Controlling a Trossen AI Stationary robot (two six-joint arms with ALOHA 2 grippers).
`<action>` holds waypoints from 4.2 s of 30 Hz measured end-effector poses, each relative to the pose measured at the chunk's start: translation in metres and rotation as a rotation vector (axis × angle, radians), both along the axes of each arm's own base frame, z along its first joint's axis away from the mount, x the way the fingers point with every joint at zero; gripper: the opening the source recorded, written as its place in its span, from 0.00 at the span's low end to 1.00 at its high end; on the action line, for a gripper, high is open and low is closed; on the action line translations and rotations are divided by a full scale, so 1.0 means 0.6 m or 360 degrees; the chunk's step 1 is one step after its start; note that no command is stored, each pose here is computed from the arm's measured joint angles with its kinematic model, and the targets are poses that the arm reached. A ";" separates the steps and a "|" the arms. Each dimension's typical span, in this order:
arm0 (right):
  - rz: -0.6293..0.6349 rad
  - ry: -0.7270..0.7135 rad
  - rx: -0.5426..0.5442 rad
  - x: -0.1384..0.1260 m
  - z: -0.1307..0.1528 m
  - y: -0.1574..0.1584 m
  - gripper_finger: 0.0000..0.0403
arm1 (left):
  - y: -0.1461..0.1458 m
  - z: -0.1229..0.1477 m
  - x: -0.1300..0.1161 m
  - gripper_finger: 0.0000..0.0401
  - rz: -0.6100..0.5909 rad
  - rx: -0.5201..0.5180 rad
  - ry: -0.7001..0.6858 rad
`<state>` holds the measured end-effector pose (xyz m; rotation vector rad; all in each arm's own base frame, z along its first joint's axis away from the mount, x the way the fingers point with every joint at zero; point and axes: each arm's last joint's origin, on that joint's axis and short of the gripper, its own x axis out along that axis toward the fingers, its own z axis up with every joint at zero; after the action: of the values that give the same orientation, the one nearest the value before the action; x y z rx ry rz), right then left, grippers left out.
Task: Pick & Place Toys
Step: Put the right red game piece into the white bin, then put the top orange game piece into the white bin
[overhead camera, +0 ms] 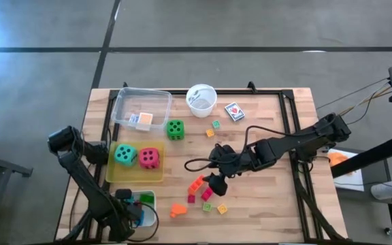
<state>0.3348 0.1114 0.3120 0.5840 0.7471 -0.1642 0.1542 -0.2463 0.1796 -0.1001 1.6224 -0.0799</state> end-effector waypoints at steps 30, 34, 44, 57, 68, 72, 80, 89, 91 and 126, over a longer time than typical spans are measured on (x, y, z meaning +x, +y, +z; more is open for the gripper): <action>-0.0013 -0.0010 0.0016 0.001 0.001 0.000 0.71 | -0.001 0.001 0.001 0.70 -0.0034 -0.0019 -0.0010; -0.0013 -0.0011 0.0016 0.001 0.001 0.000 0.71 | -0.001 0.001 0.001 0.81 -0.0034 -0.0019 -0.0010; 0.0004 -0.0012 -0.0001 0.001 0.001 0.000 0.71 | 0.000 0.005 0.000 0.93 -0.0034 -0.0030 -0.0017; 0.0103 -0.0014 -0.0098 0.001 0.000 0.000 0.71 | 0.012 0.050 -0.007 0.94 0.0112 -0.0166 -0.0070; 0.0437 0.0081 -0.0379 0.015 -0.057 0.012 0.71 | 0.050 0.118 -0.014 0.94 0.0601 -0.0279 -0.0362; 0.0553 0.0137 -0.0499 0.030 -0.091 0.018 0.71 | 0.064 0.135 -0.012 0.94 0.0843 -0.0315 -0.0464; 0.0920 0.0229 -0.0714 0.073 -0.157 0.035 0.71 | 0.077 0.144 -0.004 0.94 0.0961 -0.0304 -0.0593; 0.1116 0.0246 -0.0781 0.111 -0.184 0.046 0.71 | 0.076 0.143 -0.003 0.94 0.0966 -0.0308 -0.0595; 0.1141 0.0246 -0.0801 0.120 -0.188 0.046 0.71 | 0.076 0.144 -0.002 0.94 0.0968 -0.0309 -0.0601; 0.1260 0.0487 -0.0738 0.152 -0.266 -0.037 0.51 | 0.074 0.145 0.000 0.94 0.0957 -0.0340 -0.0623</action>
<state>0.4262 0.0895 0.1527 -0.2069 1.1434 0.3105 0.1543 -0.2020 0.2667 -0.6889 1.1359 0.1822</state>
